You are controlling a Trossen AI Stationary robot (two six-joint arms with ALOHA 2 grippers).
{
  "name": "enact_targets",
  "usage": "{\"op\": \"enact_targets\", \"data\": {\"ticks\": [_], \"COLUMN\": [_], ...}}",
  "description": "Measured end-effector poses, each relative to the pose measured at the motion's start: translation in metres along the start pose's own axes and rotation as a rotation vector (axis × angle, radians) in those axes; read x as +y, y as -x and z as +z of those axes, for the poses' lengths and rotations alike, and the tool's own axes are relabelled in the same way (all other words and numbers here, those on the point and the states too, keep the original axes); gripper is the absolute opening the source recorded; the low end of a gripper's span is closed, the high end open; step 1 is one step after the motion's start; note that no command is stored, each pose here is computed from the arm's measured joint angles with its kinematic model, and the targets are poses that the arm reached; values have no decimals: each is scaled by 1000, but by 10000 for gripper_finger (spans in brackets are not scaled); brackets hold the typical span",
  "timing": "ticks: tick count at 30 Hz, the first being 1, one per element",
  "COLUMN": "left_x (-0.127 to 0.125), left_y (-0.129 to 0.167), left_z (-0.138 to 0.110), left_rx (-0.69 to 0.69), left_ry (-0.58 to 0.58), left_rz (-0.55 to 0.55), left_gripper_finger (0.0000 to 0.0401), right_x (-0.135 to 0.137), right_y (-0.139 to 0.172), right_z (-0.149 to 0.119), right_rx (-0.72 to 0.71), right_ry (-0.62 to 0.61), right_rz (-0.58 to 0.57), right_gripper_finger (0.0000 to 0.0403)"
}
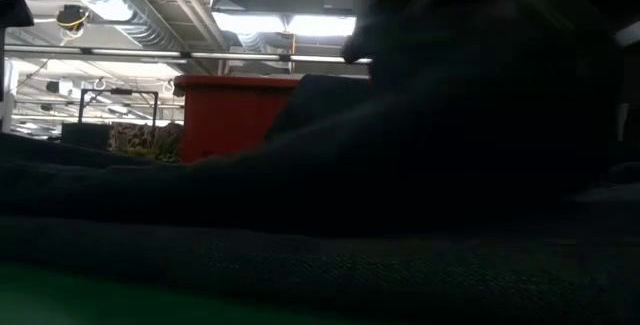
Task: Fold Laundry from Bin
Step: Fold the dark blue pants
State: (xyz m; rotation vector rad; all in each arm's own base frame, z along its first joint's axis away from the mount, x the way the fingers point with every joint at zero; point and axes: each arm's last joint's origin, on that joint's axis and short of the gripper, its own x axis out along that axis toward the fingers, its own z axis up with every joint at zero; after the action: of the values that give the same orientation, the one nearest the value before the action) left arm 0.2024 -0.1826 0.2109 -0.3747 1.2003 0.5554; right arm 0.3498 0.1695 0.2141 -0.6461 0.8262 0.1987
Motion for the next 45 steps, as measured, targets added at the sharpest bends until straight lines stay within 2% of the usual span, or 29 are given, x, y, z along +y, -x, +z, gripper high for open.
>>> {"op": "enact_targets", "data": {"ticks": [2, 6, 10, 17, 21, 26, 28, 31, 33, 40, 45], "left_x": [-2, -6, -10, -16, -19, -22, -23, -24, -25, -26, -27], "left_y": [-2, -7, -13, -20, -25, -33, -36, -39, -40, -40, -39], "left_z": [0, -4, -10, -18, -21, -26, -28, -30, -31, -34, -37], "left_rx": [-1, 5, 11, 25, 73, 116, 135, 140, 146, 183, 200], "left_ry": [1, -12, -32, -57, -62, -73, -76, -88, -91, -94, -99], "left_rz": [-4, 5, 19, 29, 38, 52, 58, 69, 73, 57, 49], "left_gripper_finger": [25, 20, 18, 18, 18, 18, 18, 18, 18, 18, 18], "right_x": [-5, -3, 11, 32, 30, 18, 13, 7, 5, 12, 19], "right_y": [-2, -3, 4, 17, 21, 33, 36, 34, 27, -14, -42], "right_z": [-2, -12, -23, -33, -30, -10, -2, 8, 10, -5, -24], "right_rx": [7, 89, 204, 335, 326, 262, 229, 162, 153, 263, 403], "right_ry": [-9, 3, -15, 44, 44, 73, 86, 66, 60, 93, 117], "right_rz": [11, 116, 258, 348, 347, 291, 221, 42, -22, 75, 150], "right_gripper_finger": [168, 168, 168, 168, 168, 168, 168, 168, 168, 168, 168]}}
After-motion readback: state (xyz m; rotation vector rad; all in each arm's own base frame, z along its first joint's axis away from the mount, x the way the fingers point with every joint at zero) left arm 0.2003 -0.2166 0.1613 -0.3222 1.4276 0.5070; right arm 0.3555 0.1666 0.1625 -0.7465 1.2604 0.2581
